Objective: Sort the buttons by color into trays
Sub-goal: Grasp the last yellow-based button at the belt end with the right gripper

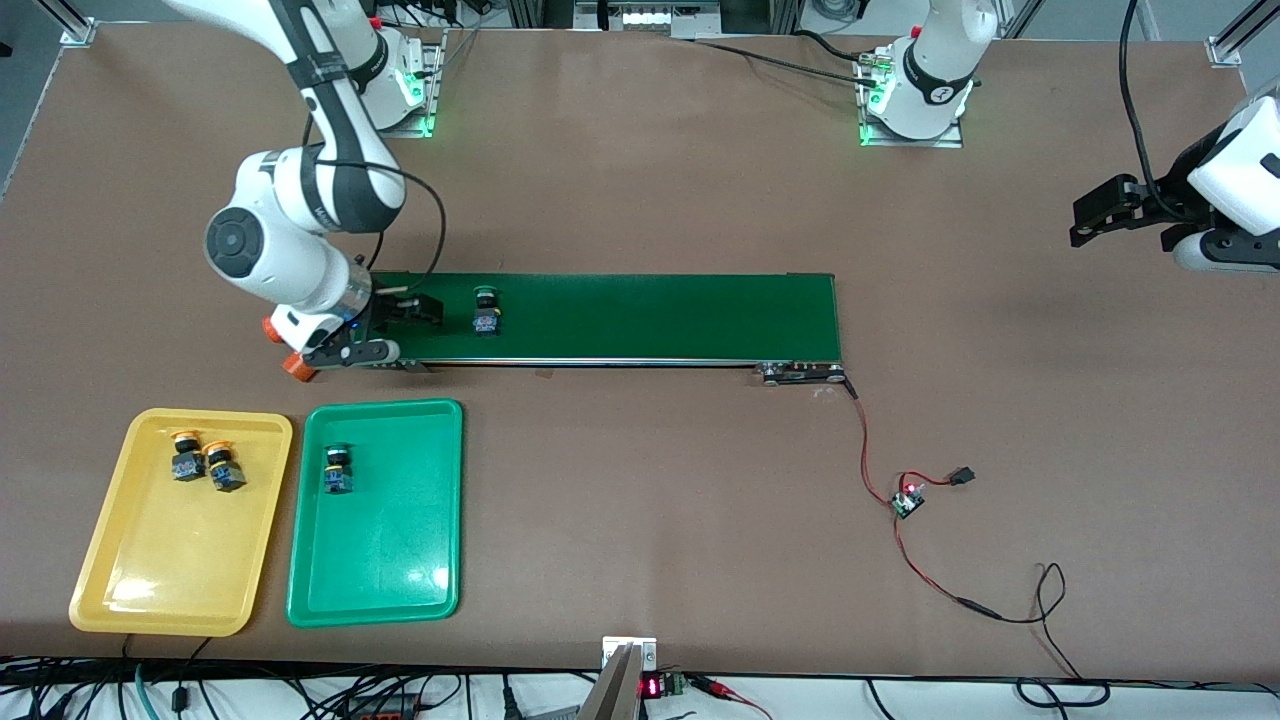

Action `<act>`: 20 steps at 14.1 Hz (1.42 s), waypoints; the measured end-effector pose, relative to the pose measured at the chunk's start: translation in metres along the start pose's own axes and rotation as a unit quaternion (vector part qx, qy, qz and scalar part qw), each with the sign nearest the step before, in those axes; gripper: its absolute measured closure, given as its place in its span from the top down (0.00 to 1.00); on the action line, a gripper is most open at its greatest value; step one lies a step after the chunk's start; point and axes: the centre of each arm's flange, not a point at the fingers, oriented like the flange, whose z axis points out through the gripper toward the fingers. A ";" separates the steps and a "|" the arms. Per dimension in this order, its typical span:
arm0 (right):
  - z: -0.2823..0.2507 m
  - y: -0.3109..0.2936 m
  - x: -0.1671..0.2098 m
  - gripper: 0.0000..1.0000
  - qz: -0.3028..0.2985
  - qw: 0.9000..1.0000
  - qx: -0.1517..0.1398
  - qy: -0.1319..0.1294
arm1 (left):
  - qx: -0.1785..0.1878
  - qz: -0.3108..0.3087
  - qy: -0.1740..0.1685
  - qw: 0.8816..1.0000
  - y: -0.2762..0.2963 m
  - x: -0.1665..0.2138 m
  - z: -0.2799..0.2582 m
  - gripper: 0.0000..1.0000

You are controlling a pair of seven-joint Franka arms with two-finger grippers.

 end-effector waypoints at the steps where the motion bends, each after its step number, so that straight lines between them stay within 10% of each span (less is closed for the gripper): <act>1: 0.002 -0.006 -0.003 1.00 0.000 1.000 -0.004 -0.001 | 0.000 0.000 0.000 1.000 0.000 0.000 0.000 1.00; 12: 0.000 -0.039 -0.006 1.00 0.012 0.997 -0.043 0.060 | 0.000 -0.005 -0.001 1.000 -0.005 0.000 0.000 1.00; 20: 0.026 -0.044 -0.020 1.00 0.003 0.998 -0.049 0.047 | 0.000 -0.004 -0.001 1.000 -0.005 0.000 0.000 1.00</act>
